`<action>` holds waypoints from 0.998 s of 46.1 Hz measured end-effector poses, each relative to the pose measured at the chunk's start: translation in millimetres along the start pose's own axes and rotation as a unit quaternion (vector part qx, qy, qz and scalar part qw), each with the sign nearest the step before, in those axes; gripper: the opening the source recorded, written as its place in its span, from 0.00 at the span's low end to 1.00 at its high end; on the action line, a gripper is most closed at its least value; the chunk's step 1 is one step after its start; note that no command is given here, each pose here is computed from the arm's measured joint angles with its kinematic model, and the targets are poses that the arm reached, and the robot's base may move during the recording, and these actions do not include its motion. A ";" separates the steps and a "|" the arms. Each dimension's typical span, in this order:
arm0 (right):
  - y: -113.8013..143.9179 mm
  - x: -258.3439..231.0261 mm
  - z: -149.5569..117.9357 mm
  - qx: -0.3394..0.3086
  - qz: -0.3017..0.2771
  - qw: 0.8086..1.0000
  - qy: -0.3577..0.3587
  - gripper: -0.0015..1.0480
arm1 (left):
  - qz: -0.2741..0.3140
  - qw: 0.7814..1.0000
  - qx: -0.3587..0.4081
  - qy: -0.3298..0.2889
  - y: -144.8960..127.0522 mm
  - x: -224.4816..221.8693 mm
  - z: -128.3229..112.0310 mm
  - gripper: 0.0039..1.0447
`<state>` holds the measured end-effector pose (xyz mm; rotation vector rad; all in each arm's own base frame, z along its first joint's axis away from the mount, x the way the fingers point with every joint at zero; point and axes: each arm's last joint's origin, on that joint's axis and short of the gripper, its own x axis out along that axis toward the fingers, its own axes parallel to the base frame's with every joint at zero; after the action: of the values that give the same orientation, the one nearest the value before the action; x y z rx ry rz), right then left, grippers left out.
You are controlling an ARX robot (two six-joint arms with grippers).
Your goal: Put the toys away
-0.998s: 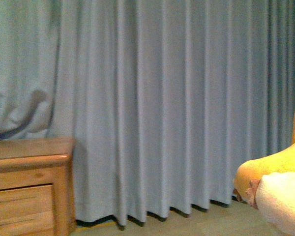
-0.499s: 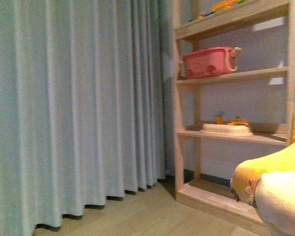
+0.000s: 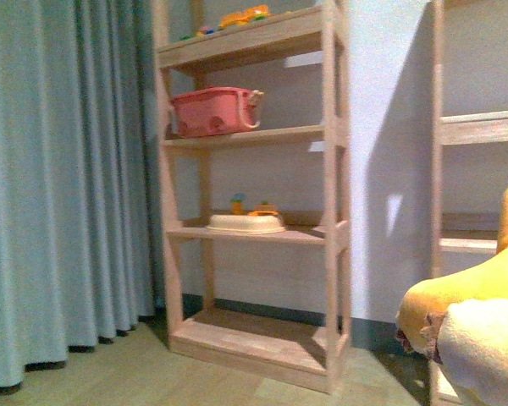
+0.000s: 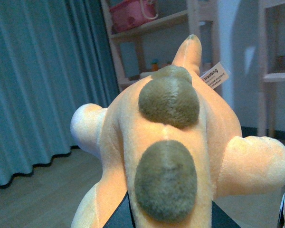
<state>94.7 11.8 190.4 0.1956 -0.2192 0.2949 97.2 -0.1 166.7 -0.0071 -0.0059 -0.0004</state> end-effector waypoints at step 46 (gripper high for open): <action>0.1 -0.1 0.1 0.000 0.001 1.000 -0.001 0.07 | -0.001 1.000 0.001 0.000 -0.1 0.0 0.0 0.94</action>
<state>94.6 11.8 190.5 0.1951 -0.2205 0.2966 97.2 -0.2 166.7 -0.0044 -0.0059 -0.0023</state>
